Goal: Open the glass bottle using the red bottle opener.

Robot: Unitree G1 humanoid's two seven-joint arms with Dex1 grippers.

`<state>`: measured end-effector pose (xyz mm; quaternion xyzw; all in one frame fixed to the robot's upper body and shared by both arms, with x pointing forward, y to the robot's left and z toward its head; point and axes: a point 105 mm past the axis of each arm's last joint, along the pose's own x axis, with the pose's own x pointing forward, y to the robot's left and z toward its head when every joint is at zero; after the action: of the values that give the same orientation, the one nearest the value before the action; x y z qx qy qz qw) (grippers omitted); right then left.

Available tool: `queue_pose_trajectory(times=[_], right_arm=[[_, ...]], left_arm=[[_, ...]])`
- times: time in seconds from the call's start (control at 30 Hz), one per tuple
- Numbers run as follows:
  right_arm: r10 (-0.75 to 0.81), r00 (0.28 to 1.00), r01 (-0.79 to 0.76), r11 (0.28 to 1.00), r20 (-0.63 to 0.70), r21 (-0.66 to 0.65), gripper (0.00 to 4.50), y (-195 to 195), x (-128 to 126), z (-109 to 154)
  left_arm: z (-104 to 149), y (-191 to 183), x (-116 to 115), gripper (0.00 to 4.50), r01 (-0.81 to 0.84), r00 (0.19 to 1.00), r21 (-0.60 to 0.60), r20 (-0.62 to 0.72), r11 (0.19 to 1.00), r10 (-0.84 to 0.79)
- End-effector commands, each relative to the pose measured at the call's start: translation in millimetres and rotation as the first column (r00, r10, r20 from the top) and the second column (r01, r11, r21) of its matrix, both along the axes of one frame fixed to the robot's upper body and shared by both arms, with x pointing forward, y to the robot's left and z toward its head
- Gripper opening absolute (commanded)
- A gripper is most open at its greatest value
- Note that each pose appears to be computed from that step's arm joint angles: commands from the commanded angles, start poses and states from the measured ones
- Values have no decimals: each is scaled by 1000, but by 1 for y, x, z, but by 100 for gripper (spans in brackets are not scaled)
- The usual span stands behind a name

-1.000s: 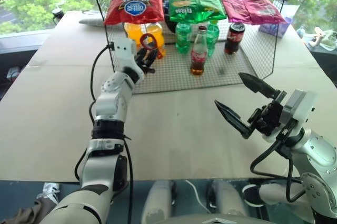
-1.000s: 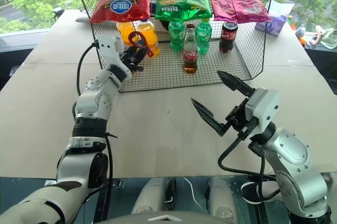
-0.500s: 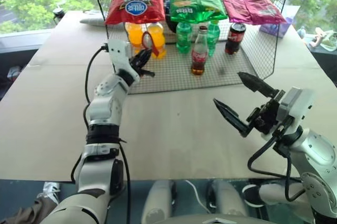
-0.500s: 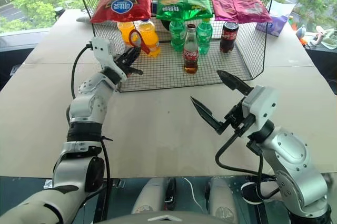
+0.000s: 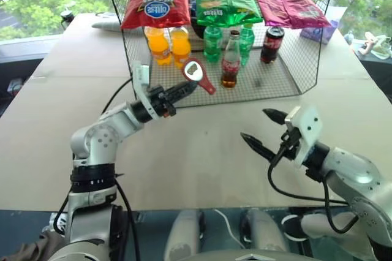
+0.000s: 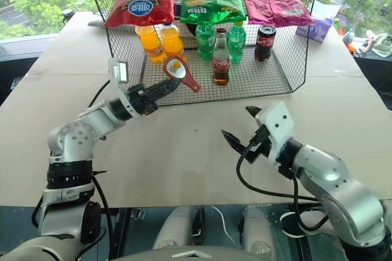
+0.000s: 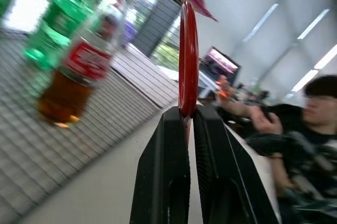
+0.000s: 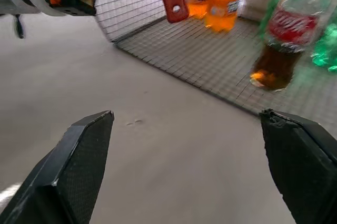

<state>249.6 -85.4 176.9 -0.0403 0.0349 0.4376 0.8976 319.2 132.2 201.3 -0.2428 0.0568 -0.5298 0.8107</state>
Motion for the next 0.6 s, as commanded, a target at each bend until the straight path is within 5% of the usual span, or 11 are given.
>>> queue_pose_trajectory(times=[0.03,0.27,0.6], right_arm=[[105,986,-94,992,-133,85,450,2,4,7],[349,890,-290,929,-292,229,450,24,-4,20],[448,835,-275,842,-319,465,450,50,4,52]], left_arm=[[14,-4,-22,2,173,985,-22,-14,985,-173],[16,-12,-41,2,333,943,27,-24,943,-332],[14,-21,-48,2,352,936,31,-3,935,-352]])
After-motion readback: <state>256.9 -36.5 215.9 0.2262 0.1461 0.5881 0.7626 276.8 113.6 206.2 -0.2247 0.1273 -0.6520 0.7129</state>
